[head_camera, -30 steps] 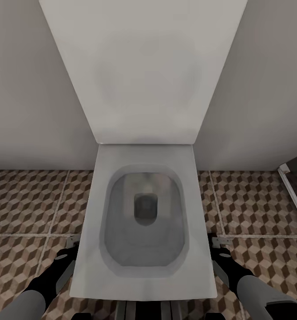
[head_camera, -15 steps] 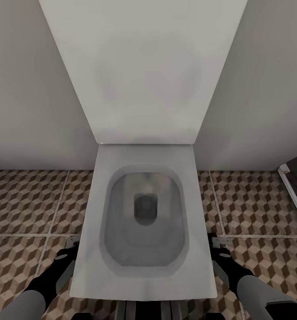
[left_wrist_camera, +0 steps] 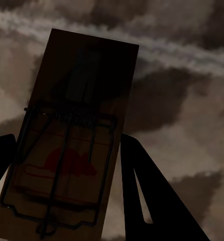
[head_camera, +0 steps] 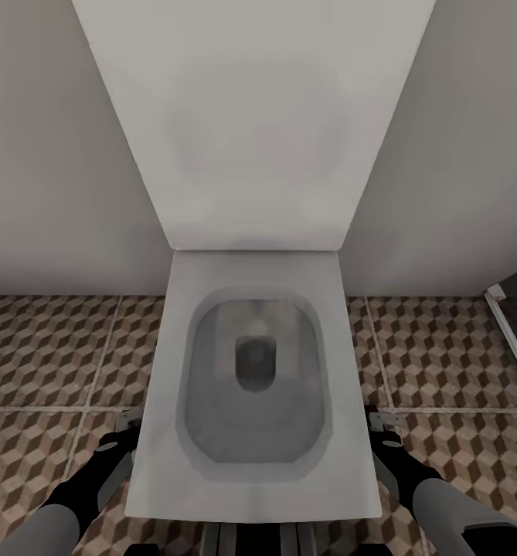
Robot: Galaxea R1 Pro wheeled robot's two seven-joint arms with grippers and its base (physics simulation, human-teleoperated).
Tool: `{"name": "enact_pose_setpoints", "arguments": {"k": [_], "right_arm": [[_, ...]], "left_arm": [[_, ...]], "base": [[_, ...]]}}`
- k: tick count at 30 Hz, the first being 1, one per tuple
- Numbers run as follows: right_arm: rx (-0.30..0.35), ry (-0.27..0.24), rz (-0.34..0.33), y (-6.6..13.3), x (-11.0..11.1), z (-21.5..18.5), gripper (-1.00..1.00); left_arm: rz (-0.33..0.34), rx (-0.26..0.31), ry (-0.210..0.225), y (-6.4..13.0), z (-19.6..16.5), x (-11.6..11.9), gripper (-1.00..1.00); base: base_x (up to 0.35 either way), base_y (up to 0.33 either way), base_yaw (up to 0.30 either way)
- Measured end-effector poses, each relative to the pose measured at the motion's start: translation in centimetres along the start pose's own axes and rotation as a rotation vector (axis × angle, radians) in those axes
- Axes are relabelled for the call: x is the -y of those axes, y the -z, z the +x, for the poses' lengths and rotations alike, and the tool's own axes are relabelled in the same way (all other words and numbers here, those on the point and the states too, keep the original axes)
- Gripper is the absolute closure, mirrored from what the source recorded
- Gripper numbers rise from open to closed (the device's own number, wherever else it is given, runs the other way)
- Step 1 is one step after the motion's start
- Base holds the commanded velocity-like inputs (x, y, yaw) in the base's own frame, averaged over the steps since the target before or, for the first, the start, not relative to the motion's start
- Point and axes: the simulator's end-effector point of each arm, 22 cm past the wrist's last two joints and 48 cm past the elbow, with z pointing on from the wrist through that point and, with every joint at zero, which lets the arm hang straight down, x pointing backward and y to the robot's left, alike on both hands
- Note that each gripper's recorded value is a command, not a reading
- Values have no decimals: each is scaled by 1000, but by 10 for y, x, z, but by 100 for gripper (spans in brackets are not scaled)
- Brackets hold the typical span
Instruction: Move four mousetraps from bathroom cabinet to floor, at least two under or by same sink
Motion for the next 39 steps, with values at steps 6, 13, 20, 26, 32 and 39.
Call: {"name": "enact_pose_setpoints", "arguments": {"k": [6,13,20,26,32,39], "right_arm": [[0,-1,0,0,0,0,100],[0,0,0,0,0,0,100],[0,0,0,0,0,0,100],[-1,-2,1,0,0,0,100],[-1,-2,0,0,0,0,100],[-1,0,0,0,0,0,100]], "left_arm": [[0,0,-1,0,0,0,100],[0,1,-2,0,0,0,100],[0,1,-2,0,0,0,100],[2,0,-2,0,0,0,100],[3,1,-3,0,0,0,100],[6,1,-4,0,0,1,100]], "base": [[0,1,0],[0,0,0],[0,9,0],[0,61,0],[0,13,0],[0,2,0]]}}
